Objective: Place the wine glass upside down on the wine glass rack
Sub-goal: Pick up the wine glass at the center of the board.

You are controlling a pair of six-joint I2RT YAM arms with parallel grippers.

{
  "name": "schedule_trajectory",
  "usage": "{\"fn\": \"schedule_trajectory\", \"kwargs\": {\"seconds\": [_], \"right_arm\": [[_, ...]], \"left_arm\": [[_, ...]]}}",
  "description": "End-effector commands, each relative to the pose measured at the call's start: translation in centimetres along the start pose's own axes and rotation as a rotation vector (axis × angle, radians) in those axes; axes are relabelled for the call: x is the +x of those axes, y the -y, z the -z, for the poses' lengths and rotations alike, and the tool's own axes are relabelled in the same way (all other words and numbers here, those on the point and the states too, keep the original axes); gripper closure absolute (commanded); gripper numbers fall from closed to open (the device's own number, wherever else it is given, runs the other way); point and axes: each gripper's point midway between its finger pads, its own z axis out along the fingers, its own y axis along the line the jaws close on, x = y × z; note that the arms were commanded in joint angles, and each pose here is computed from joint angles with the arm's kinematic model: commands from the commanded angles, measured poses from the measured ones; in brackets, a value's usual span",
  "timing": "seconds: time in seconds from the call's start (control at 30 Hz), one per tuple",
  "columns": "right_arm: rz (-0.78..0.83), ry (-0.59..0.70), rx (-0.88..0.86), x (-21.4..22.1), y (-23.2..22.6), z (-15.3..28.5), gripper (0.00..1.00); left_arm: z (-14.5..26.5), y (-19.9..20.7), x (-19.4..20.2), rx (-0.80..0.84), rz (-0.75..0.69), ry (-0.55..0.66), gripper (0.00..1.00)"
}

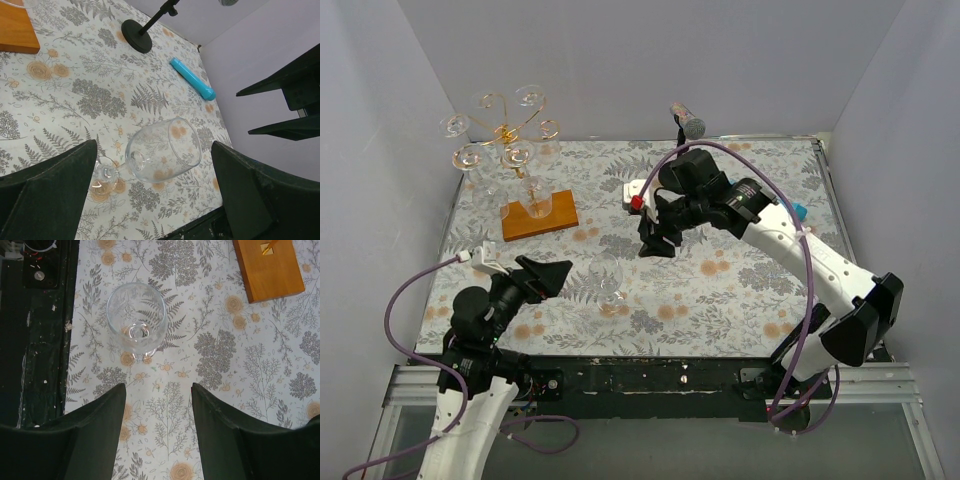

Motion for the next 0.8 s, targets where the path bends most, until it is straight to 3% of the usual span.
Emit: {"fn": "schedule_trajectory", "kwargs": {"seconds": [0.0,0.37,0.6,0.77], "right_arm": [[0.007,0.029,0.022,-2.4,0.4,-0.3,0.37],[-0.13,0.036,0.108,-4.5,2.1,-3.6,0.38],[-0.14,-0.049,0.091,-2.8,0.8,-6.7,0.41],[-0.123,-0.102,0.12,-2.1,1.2,-8.0,0.48]], "left_arm": [[0.4,1.2,-0.6,0.062,-0.036,0.028,0.02],[1.3,1.8,-1.3,0.093,-0.046,0.084,0.02],[1.5,1.9,-1.6,0.096,-0.047,0.101,0.02],[1.6,1.9,-1.6,0.099,-0.046,0.103,0.02]]}}
